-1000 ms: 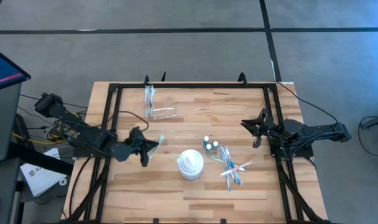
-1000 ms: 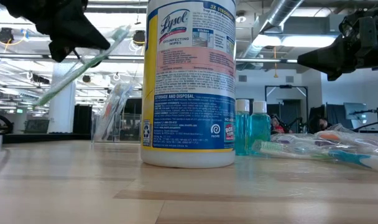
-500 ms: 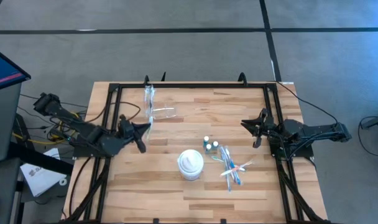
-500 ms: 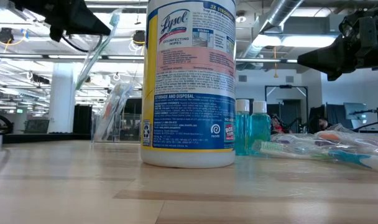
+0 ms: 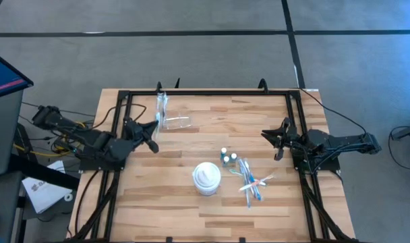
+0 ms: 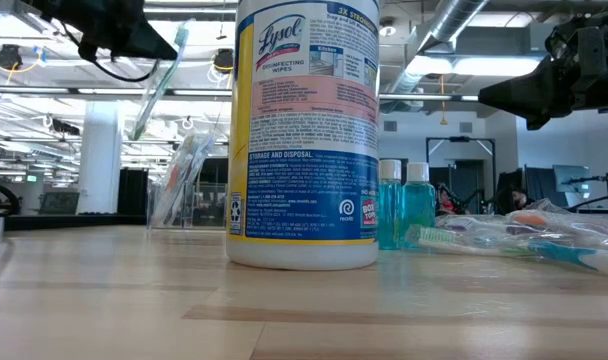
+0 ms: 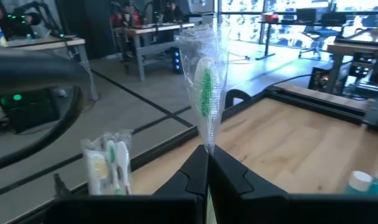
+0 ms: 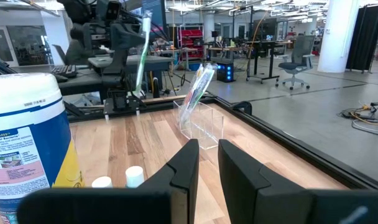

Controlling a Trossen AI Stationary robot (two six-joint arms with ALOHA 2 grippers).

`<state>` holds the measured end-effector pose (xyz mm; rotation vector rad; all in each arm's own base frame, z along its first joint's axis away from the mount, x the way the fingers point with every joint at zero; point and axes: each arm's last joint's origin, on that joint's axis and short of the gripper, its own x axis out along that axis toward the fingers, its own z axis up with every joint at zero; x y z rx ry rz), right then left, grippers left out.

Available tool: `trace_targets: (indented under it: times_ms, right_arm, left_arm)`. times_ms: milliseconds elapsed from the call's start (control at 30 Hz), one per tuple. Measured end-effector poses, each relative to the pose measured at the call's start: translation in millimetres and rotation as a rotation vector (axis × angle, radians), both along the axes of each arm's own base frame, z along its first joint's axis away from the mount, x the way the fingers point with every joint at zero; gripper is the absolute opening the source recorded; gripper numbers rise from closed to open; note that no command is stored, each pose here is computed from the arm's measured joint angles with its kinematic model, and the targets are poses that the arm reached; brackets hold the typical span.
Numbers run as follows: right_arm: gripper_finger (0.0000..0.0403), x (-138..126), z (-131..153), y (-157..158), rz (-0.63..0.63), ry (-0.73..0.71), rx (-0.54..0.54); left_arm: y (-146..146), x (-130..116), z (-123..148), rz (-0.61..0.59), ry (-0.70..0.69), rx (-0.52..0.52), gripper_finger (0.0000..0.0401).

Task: Pick & Place toothbrushing station
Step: Put the left green toothbrush into the transparent organizer

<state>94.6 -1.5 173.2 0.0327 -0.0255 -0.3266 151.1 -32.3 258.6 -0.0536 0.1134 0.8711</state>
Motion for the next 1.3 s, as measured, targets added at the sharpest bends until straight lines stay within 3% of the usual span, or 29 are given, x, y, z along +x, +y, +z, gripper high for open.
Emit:
trace_targets:
  times_ms: [533,867,1300]
  right_arm:
    - [0.0054,0.0,-0.2,0.0,0.0,0.001,0.0]
    - [0.0054,0.0,0.0,0.0,0.0,0.0,0.0]
    - [0.0054,0.0,0.0,0.0,0.0,-0.001,0.0]
  left_arm:
    - [37.1,7.8,-6.2,0.095,0.052,-0.01,0.0]
    - [59.2,-2.4,-28.5,0.097,-0.106,0.081,0.0]
    - [76.0,-11.1,-49.3,0.126,-0.145,0.104,0.0]
